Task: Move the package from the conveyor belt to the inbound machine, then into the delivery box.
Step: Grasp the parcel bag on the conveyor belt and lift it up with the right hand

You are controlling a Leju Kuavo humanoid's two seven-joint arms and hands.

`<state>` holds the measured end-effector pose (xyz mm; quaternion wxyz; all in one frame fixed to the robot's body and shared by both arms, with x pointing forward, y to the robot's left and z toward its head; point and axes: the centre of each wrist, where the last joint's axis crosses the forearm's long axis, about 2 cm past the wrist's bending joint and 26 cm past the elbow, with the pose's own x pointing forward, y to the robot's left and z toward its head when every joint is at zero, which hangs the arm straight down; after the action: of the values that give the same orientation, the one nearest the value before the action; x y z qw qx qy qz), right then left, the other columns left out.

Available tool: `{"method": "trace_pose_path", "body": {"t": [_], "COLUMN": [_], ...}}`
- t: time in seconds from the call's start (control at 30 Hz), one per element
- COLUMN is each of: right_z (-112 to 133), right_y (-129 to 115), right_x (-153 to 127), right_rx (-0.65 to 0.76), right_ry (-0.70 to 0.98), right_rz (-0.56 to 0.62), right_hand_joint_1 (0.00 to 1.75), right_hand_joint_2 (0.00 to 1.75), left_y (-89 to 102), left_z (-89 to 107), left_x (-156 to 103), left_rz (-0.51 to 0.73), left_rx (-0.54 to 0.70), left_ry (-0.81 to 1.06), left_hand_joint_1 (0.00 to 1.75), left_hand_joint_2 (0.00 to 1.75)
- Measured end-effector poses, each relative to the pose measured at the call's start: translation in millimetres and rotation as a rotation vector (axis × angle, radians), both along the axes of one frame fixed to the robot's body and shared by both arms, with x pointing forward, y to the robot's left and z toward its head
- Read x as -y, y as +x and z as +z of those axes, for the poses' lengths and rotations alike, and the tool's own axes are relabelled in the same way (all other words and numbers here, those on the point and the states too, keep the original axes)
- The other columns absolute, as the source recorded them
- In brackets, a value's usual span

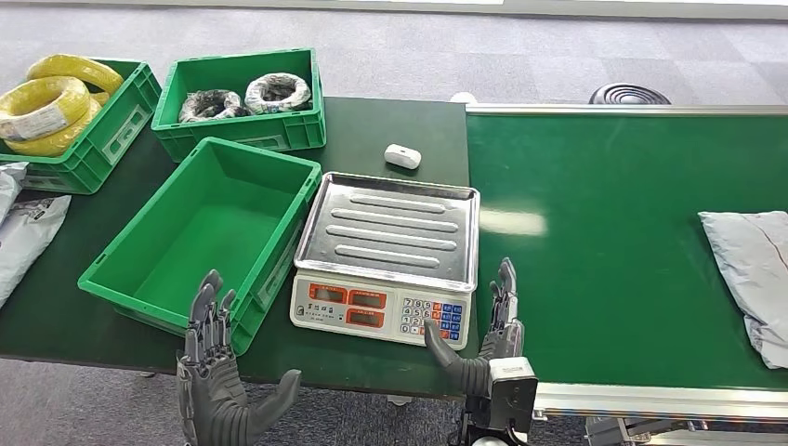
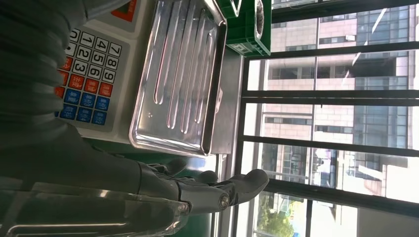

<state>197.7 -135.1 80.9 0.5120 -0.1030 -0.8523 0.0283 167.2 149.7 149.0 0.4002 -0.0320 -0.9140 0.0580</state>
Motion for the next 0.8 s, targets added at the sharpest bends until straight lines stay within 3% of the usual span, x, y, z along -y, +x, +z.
{"method": "trace_pose_path", "body": {"t": [0.23, 0.4, 0.63, 0.8], "right_z": [0.8, 8.1, 47.9, 71.7], "right_y": [1.5, 8.2, 30.4, 26.1], "right_x": [1.0, 13.1, 81.2, 133.1], "right_rx": [0.026, 0.153, 0.267, 0.144], "right_ry": [-0.056, -0.297, -0.604, -0.834], "right_rz": [-0.027, -0.095, -0.453, -0.776], "right_hand_joint_1": [0.00, 0.00, 0.00, 0.00], "right_hand_joint_2": [1.75, 1.75, 1.75, 1.75], "left_y": [1.9, 5.6, 13.9, 18.8], "left_z": [-1.8, -4.5, -10.0, -12.8], "left_x": [-1.5, -3.1, -9.1, -15.1], "left_rz": [0.003, 0.012, 0.032, 0.083], "left_rx": [-0.012, -0.027, -0.053, -0.069], "left_ry": [-0.006, -0.014, -0.024, -0.028], "left_hand_joint_1": [0.00, 0.00, 0.00, 0.00], "left_hand_joint_2": [1.75, 1.75, 1.75, 1.75]}}
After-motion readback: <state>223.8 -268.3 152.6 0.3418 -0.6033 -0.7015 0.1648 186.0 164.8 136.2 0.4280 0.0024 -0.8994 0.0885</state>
